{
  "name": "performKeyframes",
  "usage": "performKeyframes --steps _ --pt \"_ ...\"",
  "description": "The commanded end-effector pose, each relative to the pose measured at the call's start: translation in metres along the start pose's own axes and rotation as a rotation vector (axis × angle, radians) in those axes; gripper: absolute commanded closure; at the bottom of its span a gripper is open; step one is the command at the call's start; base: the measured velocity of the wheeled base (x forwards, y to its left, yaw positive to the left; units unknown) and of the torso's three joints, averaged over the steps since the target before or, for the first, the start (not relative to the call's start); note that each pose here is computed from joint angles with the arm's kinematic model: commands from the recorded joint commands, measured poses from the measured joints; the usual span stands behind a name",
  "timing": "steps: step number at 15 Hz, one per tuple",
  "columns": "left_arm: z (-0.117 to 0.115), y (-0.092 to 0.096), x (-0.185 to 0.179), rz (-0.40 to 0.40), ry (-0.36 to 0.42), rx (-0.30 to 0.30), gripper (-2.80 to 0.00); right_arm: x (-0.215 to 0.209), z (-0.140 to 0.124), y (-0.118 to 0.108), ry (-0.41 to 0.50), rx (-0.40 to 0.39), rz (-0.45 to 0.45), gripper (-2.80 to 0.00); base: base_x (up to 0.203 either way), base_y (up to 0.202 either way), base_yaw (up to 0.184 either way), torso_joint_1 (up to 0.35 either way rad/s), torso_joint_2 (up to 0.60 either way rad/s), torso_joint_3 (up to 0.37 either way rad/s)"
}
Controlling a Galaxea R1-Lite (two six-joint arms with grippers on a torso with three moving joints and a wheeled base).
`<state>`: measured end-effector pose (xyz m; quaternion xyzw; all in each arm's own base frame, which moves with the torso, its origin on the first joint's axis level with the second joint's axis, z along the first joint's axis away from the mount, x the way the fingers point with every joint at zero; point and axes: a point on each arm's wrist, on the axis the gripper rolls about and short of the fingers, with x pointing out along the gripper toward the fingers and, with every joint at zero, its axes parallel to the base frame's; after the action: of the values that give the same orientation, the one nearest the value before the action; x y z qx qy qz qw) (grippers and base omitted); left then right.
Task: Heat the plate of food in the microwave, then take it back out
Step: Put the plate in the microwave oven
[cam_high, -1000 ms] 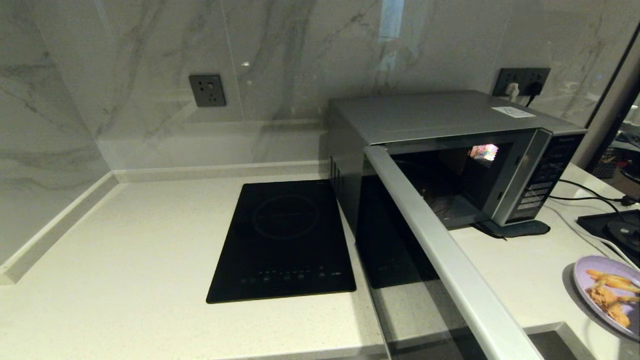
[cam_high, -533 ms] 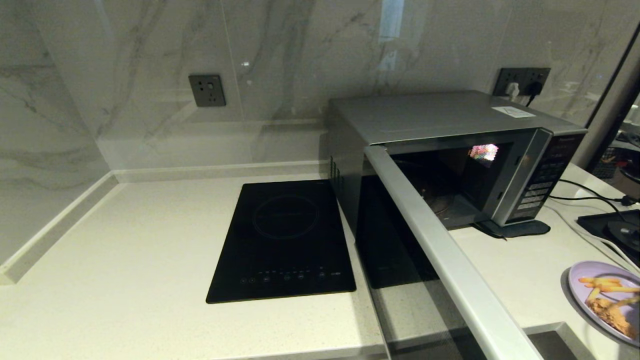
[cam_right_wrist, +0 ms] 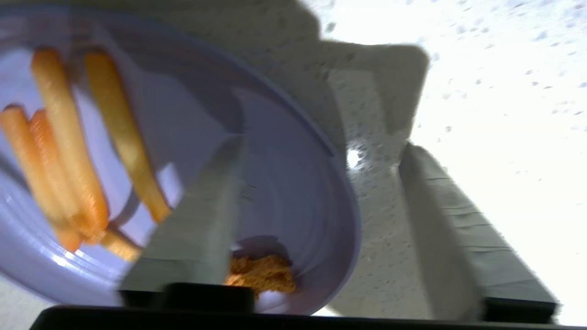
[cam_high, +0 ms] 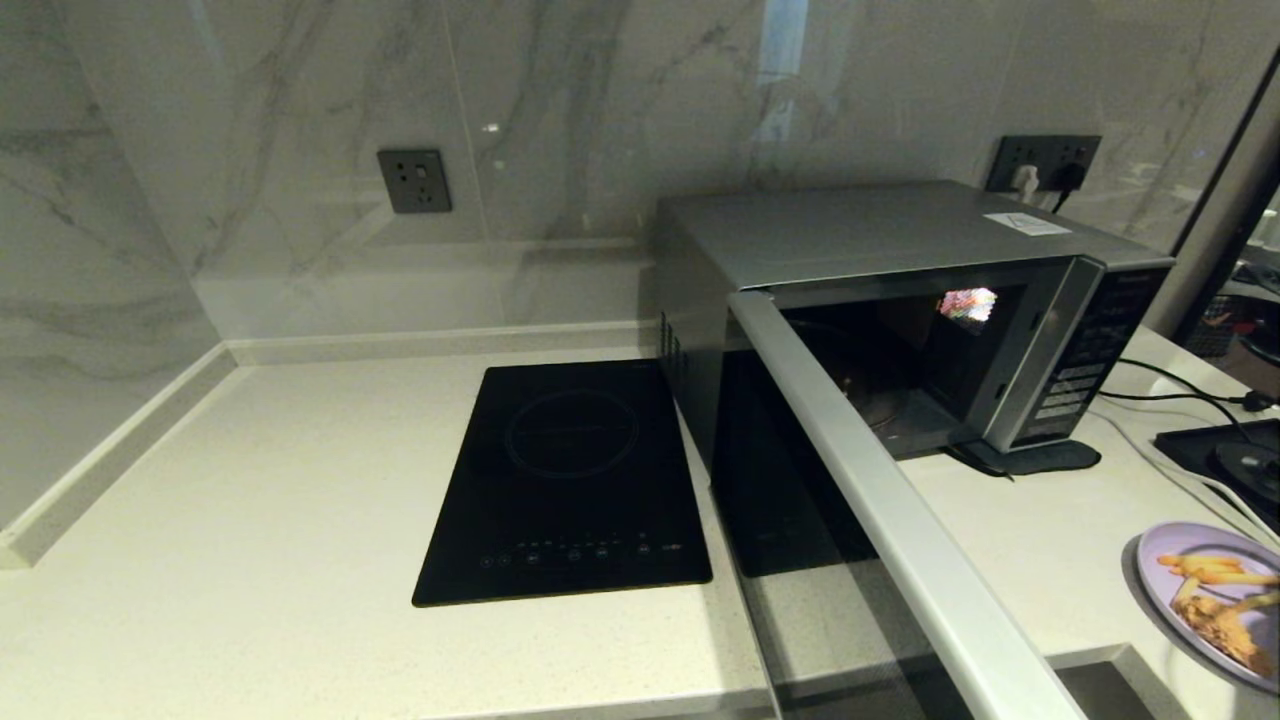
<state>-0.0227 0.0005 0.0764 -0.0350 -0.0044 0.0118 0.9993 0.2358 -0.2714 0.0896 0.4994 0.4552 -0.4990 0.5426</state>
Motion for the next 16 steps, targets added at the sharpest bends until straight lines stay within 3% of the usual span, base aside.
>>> performKeyframes --steps 1,16 --pt "0.0000 0.0000 0.0001 0.001 0.000 -0.001 0.00 -0.0028 -0.0011 0.0002 0.004 0.001 0.011 0.00 0.000 0.000 0.000 0.000 0.00 0.000" --pt "0.0000 0.0000 0.0001 0.001 0.000 -0.001 0.00 -0.0051 -0.0020 -0.0014 0.016 0.000 0.027 0.00 0.000 0.000 0.000 0.000 0.00 0.000"
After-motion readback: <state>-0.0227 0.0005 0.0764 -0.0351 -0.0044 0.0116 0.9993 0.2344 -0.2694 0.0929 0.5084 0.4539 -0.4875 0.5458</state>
